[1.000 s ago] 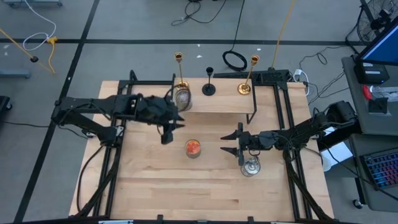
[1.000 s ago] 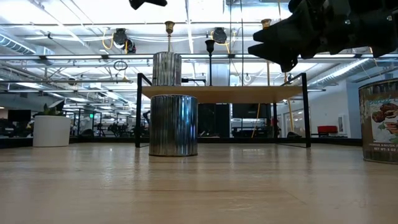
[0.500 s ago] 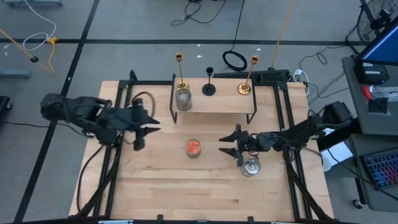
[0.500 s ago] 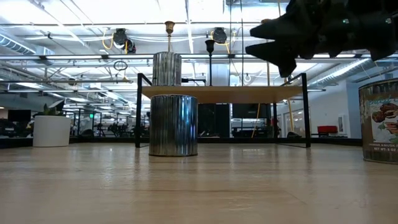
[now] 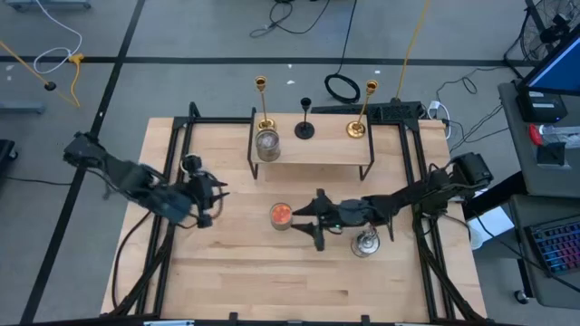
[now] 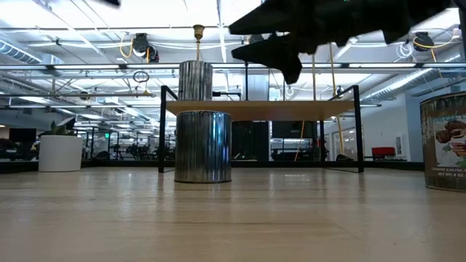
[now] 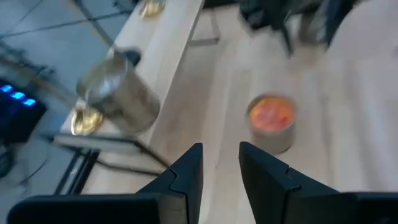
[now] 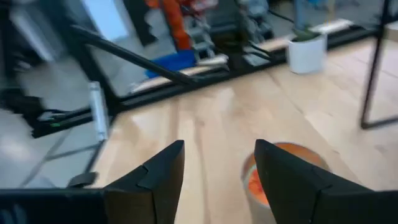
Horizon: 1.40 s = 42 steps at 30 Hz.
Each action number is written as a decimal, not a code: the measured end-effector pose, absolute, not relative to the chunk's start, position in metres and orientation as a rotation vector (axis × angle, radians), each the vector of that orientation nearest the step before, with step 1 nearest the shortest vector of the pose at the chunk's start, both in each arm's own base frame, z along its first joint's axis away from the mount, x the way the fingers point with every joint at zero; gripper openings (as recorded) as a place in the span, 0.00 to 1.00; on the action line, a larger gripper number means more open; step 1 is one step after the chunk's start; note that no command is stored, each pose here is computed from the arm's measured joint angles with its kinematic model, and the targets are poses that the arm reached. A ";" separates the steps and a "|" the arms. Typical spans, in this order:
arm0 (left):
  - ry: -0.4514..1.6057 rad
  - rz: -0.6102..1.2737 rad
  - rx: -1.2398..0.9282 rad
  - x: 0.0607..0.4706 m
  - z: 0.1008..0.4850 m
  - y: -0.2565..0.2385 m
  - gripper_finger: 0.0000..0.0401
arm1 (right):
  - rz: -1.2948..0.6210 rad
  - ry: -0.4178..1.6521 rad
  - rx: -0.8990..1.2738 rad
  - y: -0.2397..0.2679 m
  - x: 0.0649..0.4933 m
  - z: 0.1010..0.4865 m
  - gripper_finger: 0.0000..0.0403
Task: Pick & Place candle stick holders
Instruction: Put the orange scented candle aligned with the black candle holder on the shelf
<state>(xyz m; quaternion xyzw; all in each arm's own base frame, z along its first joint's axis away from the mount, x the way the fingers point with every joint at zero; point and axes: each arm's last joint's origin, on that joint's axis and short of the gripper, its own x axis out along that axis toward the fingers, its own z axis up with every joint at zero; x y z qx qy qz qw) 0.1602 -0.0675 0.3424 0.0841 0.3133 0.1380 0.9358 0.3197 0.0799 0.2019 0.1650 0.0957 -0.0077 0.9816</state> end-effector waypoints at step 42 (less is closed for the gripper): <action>0.350 0.237 0.184 0.091 0.336 -0.026 0.27 | -0.350 0.616 0.401 0.036 0.379 0.213 0.37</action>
